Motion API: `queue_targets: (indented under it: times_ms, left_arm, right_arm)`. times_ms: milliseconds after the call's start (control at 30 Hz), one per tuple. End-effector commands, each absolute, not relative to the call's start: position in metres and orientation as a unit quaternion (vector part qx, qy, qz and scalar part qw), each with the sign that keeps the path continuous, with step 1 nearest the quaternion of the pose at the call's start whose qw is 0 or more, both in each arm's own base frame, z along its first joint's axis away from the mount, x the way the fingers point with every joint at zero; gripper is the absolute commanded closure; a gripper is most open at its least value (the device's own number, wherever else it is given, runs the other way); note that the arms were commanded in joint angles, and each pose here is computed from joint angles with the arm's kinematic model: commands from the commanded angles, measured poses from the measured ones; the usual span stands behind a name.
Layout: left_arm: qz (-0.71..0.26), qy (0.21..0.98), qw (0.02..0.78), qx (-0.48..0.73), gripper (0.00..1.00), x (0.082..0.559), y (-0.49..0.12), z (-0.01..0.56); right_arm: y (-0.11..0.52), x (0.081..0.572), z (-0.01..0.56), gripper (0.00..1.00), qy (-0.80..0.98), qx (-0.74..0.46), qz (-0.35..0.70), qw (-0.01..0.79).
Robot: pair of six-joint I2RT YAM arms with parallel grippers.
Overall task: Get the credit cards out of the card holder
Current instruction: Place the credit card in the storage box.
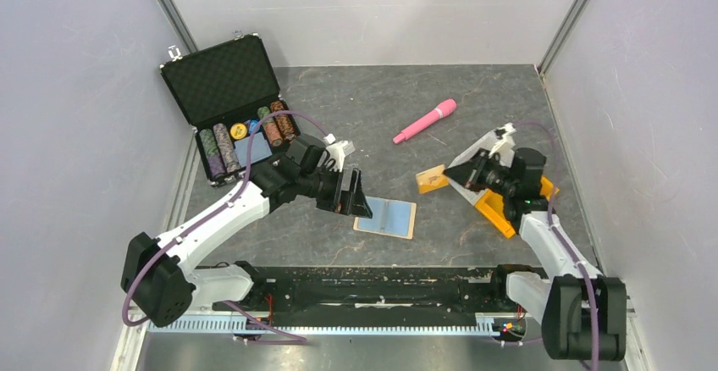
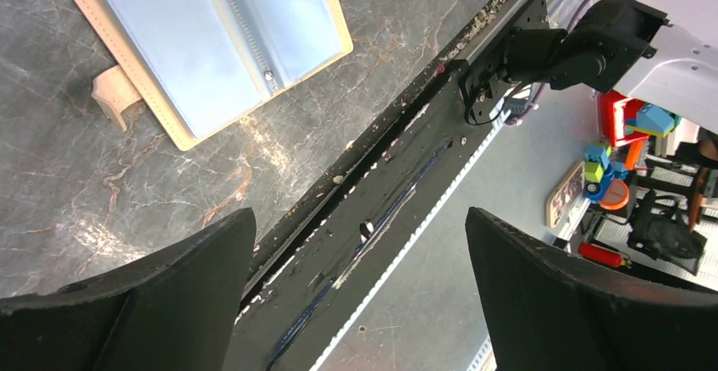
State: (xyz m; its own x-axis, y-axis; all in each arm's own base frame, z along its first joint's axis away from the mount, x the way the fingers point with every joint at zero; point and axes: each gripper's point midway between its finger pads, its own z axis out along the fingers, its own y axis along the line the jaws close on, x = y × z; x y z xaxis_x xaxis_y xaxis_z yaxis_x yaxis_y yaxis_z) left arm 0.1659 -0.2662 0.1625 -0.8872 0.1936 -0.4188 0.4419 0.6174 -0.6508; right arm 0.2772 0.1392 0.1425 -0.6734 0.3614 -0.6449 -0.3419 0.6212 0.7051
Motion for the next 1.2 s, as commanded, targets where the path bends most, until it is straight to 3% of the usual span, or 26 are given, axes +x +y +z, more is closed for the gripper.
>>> queue_targets:
  times_ms: [0,433,733,1167]
  left_arm:
    - [-0.392,0.871,0.195,0.223,0.00,0.167,-0.261,0.180]
    - [-0.425,0.858,0.165,0.236,0.00,0.150,-0.265,0.181]
    - [-0.434,0.852,0.173,0.237,0.00,0.147,-0.264,0.187]
    - [-0.438,0.849,0.178,0.238,0.00,0.144,-0.262,0.190]
  right_arm:
    - [0.084,0.298,0.161,1.00,0.803,0.084,0.373,0.456]
    - [-0.081,0.276,0.169,1.00,0.773,0.327,0.198,0.506]
    - [-0.110,0.257,0.148,1.00,0.779,0.373,0.145,0.483]
    - [-0.123,0.252,0.169,1.00,0.768,0.378,0.113,0.504]
